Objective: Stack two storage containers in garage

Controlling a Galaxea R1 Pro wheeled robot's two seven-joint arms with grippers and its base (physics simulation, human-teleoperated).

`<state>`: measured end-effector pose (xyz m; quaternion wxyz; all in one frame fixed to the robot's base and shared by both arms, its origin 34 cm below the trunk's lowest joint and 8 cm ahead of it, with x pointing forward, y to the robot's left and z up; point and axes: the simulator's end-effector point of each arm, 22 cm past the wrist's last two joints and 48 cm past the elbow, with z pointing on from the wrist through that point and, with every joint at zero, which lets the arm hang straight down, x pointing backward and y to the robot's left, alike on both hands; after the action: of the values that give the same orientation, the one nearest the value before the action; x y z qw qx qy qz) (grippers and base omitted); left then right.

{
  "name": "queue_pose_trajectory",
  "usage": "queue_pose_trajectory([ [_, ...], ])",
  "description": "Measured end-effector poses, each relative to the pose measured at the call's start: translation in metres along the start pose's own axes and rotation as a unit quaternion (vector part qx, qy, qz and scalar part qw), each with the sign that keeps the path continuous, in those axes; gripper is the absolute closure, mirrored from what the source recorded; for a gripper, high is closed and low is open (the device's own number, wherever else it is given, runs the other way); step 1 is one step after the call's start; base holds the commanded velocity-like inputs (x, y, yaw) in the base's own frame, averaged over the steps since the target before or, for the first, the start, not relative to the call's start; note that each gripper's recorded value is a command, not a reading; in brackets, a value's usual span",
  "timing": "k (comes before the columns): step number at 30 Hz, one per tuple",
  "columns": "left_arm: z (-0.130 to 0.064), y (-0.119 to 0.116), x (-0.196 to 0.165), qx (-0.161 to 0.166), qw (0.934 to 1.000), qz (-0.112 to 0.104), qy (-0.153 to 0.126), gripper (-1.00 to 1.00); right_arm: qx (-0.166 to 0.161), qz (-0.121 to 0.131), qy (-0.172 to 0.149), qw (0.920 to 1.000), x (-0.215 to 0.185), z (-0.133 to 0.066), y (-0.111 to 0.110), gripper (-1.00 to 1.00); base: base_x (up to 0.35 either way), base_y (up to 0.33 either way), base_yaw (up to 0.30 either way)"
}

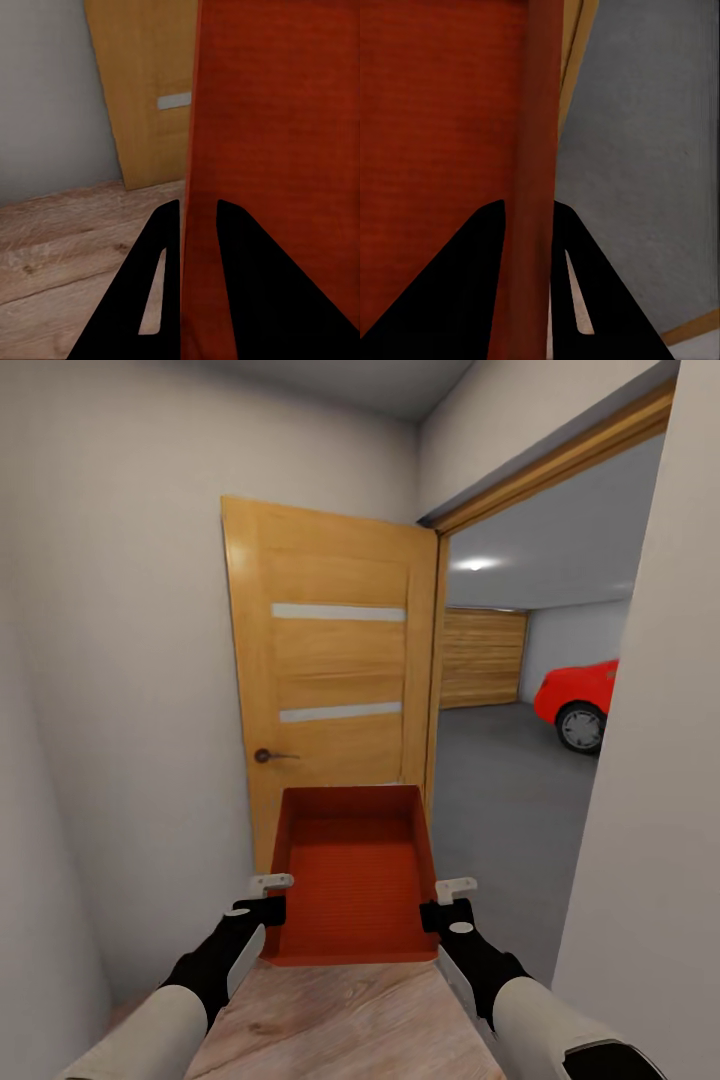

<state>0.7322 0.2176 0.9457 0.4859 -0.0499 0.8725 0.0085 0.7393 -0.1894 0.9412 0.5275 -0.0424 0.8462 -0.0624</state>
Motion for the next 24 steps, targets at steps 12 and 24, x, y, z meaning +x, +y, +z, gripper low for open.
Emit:
queue_pose_trajectory([
  [12,0.0003,0.0000,-0.0001,0.000,1.0000,0.000,0.000,1.00,0.000,0.000,0.000,1.0000,0.0000,0.0004,0.0000,1.00,0.141,0.135,-0.245],
  [24,0.0001,0.0000,-0.0003,0.000,1.0000,0.000,0.000,1.00,0.000,0.000,0.000,1.0000,-0.0002,0.0001,0.0000,1.00,0.054,0.062,-0.245],
])
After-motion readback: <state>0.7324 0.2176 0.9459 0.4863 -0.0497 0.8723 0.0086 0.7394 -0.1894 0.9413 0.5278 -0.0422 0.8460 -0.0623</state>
